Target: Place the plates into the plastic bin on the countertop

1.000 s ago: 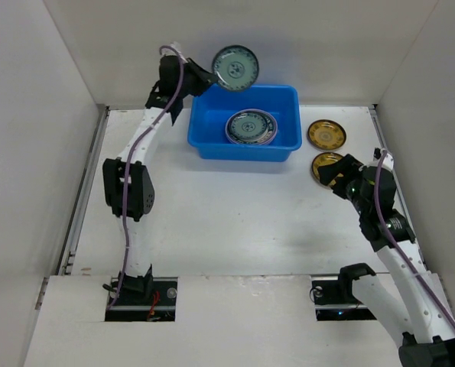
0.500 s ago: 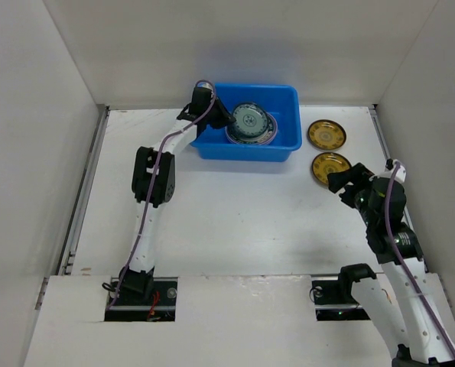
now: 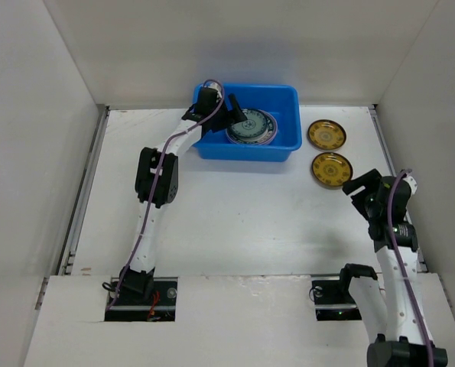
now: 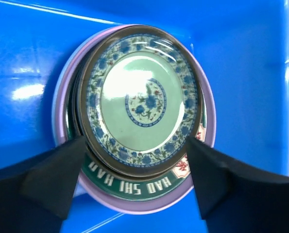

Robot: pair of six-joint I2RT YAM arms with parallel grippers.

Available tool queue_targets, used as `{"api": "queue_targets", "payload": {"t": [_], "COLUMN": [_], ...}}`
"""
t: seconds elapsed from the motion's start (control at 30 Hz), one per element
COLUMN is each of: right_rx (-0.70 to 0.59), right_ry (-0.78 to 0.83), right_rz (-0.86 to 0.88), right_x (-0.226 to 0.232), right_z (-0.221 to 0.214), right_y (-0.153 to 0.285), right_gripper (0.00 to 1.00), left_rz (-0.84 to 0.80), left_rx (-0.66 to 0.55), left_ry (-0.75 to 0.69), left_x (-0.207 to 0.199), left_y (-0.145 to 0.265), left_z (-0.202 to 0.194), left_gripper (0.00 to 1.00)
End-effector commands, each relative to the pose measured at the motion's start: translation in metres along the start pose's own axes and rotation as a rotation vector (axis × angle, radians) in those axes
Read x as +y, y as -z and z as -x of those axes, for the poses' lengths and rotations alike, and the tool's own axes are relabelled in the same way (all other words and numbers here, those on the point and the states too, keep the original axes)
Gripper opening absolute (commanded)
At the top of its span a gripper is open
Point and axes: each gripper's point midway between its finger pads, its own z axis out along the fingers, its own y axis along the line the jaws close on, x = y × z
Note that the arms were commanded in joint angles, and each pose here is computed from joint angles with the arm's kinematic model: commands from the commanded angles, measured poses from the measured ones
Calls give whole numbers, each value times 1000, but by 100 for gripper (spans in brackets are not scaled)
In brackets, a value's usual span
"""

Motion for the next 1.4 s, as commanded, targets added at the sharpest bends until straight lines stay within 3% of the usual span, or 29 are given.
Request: {"api": "queue_targets", "payload": {"t": [0.0,0.1,0.4,0.57,0.77,0.9,1.07,1.37], "right_rx": [90,92,179,142,55,17,47,57], "right_ry": [-91,-148,-265,-316,-357,-457,-528,-555], "right_rz": [-1,15,-5,38,26,10,-16,-25], "right_x": [-2,-2,-18,-19,-29,-37,-41,-43], "right_z": [-10,-8,-36,-38,-23,-17,-19,-18], "right_y": [-7,-13,-51,-70,-90,-109,-140,-171], "right_gripper": [77,77,76,73,72,71,69,62], "left_rz": [-39,-27,-81,-82,39,172,312,389], "left_rx": [-97,-116,-325,-403,-408,-369,-344,-343], "left_ry": [-107,-157,-262,-230,-211,-177,-195,-181], "left_x": [-38,-49,-139,-159,-122,-79,-43,-8], "left_y": [34,48,150,213,242,248,269,327], "left_z": [45,52,119,140,126,91,40,-12], "left_gripper": [89,100,100,100,100,100,100,100]}}
